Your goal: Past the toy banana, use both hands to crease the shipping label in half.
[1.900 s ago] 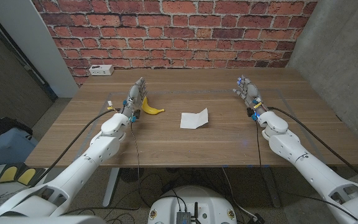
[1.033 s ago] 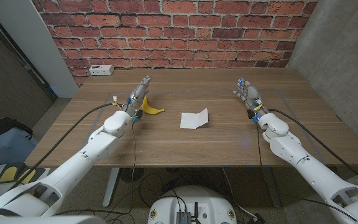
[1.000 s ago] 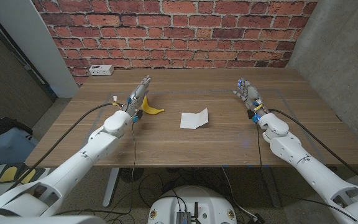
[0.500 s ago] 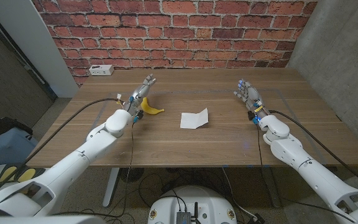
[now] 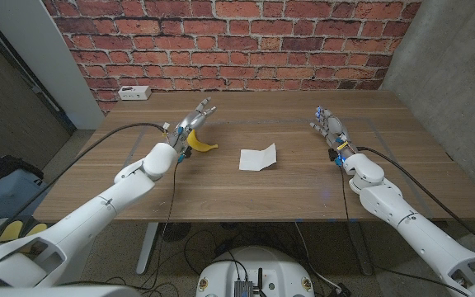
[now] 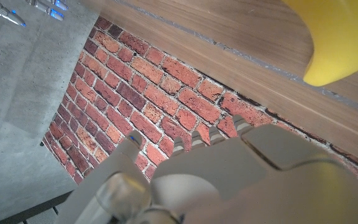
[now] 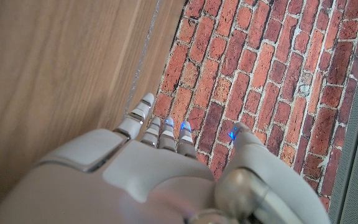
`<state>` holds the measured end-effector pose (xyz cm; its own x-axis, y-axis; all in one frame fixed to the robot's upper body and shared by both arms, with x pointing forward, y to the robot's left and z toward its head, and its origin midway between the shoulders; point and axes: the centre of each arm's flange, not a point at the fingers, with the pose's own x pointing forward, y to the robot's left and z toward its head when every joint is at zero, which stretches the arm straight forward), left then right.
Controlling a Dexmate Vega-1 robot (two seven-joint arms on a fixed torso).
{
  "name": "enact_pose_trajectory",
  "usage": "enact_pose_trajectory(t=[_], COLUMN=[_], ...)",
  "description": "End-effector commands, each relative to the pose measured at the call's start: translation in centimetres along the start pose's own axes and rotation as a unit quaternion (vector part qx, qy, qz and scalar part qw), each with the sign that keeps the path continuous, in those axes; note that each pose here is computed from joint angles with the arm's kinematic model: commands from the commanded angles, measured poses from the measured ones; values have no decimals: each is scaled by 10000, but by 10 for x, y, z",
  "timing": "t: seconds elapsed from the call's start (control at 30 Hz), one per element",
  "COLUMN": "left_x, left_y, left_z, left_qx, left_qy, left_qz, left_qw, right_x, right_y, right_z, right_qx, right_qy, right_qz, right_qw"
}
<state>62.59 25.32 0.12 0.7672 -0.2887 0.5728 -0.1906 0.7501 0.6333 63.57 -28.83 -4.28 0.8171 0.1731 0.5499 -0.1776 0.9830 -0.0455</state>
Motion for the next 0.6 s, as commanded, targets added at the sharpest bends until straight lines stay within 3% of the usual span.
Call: enact_pose_trajectory(t=[0.03, 0.6], left_x=[3, -2], left_y=[-7, -18], left_z=[21, 36], left_qx=[703, 1304], left_qy=[-284, -555], left_qz=[-190, -449], left_qw=[9969, 9889], right_x=[-2, -7], right_y=[0, 7], right_z=[-2, -1], right_qx=[-72, -220], right_qy=[31, -25], right_qz=[-40, -28], right_qw=[10000, 9998])
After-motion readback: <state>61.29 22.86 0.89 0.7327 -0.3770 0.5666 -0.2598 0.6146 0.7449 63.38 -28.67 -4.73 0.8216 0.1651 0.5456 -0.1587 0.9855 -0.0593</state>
